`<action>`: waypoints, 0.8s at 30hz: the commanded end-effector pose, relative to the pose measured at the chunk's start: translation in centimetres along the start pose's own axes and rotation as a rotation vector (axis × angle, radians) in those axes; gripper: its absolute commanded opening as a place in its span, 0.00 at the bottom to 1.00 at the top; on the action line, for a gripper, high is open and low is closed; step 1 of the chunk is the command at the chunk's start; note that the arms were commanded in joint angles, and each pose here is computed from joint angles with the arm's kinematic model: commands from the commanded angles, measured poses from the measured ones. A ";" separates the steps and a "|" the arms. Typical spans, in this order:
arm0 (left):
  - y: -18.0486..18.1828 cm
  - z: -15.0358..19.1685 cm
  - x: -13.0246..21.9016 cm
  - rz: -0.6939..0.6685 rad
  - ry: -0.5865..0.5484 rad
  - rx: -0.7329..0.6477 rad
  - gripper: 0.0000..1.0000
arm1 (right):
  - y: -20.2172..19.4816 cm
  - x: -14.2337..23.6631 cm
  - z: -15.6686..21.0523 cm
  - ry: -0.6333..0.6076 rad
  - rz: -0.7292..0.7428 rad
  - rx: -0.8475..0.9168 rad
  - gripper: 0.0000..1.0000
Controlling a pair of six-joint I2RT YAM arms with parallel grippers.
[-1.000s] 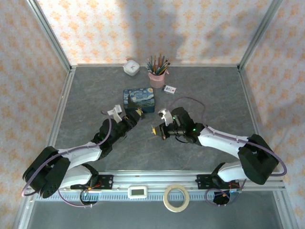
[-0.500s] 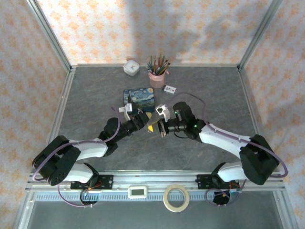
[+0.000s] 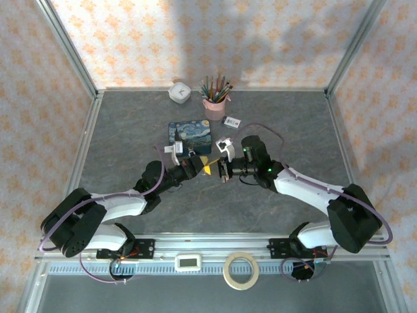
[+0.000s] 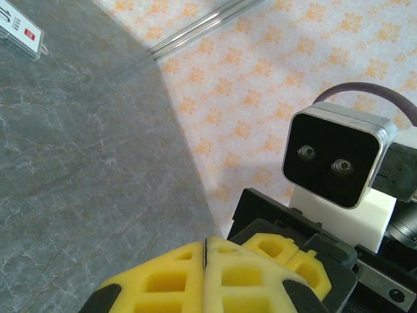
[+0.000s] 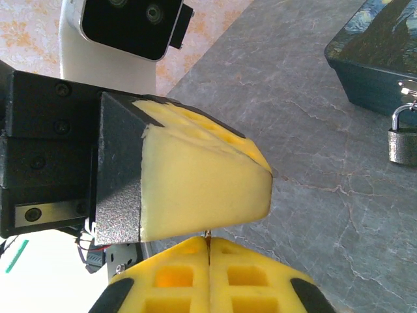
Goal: Unlock the padlock with the key
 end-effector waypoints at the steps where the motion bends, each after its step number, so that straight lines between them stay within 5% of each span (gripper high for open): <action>1: -1.8 -0.7 -0.3 0.048 -0.030 -0.041 0.00 | 0.6 0.6 -1.6 -0.061 0.011 0.041 0.14; 4: -1.9 -1.1 -0.1 0.027 -0.067 -0.055 0.00 | 0.4 2.0 -1.9 -0.108 0.065 0.041 0.36; 7: -2.3 -1.4 0.1 0.020 -0.109 -0.072 0.00 | 0.3 4.1 -2.3 -0.214 0.068 0.028 0.44; 16: -3.3 -1.4 -0.2 0.094 -0.149 -0.064 0.00 | 0.9 4.7 -1.7 -0.439 -0.094 -0.080 0.46; 24: -3.7 -1.0 -0.7 0.146 -0.156 -0.048 0.00 | 1.2 3.0 -1.3 -0.426 -0.115 -0.098 0.43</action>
Point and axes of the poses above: each hand's point on the last joint's axis, 136 mm out from that joint toward the fingers, its own x axis back along the fingers, its own y axis along the line the jaws close on, z = x × y, the point moved 10 cm from there along x, back along the fingers, and after that the axes turned 5 degrees about x, right-handed, at the moved point
